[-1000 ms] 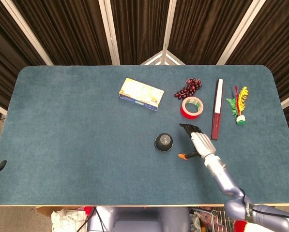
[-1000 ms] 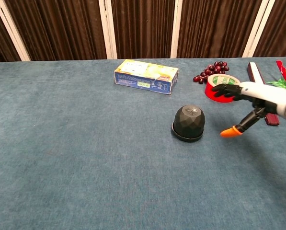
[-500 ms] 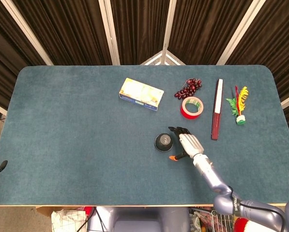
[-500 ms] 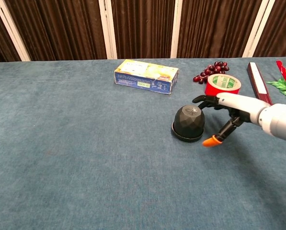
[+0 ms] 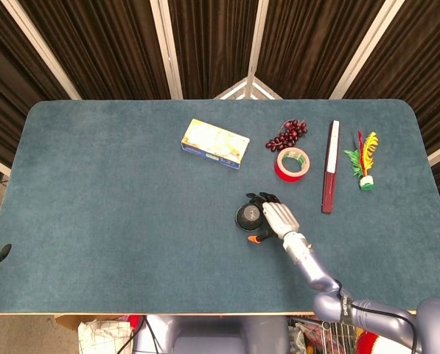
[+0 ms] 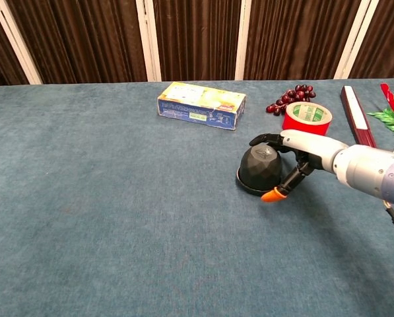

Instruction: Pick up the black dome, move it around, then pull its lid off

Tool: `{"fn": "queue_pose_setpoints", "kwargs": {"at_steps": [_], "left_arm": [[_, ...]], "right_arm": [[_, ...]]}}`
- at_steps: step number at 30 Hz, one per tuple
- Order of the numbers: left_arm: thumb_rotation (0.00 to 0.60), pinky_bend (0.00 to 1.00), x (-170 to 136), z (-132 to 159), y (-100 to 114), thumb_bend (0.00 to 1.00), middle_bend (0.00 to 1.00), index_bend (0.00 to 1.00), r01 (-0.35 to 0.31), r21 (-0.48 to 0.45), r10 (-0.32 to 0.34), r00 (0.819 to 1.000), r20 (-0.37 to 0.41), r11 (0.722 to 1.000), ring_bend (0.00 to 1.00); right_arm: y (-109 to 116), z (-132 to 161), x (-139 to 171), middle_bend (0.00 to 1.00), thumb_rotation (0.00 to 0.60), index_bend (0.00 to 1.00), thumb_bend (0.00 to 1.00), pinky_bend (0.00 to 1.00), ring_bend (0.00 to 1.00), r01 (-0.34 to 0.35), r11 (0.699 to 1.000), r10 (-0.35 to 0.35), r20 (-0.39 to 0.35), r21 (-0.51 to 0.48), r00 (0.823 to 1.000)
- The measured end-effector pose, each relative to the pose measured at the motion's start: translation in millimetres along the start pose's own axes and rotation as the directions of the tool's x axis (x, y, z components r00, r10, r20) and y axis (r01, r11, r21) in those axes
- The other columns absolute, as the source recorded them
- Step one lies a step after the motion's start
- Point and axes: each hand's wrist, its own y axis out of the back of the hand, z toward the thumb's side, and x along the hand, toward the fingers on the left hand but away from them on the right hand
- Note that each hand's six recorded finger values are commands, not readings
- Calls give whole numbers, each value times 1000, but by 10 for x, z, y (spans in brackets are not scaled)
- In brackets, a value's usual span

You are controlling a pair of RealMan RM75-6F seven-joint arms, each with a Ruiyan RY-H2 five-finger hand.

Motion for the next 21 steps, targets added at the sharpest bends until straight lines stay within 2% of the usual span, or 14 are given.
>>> {"fn": "queue_pose_setpoints", "kwargs": {"at_steps": [12,21], "left_arm": [[600,88,6,-6,-1,306,0,171,-1,-1,1,1000,0,1000,0],[600,88,8,-5,-8,307,0,177,0,2,0,1000,1,1000,0]], "right_arm": [[-65,84,-99,306,600,192,118,0,8,3,1000,-3,-8,-6,1000],[-93,31,-167,310,600,195,120,0,10,11,1000,-11,8,6,1000]]}}
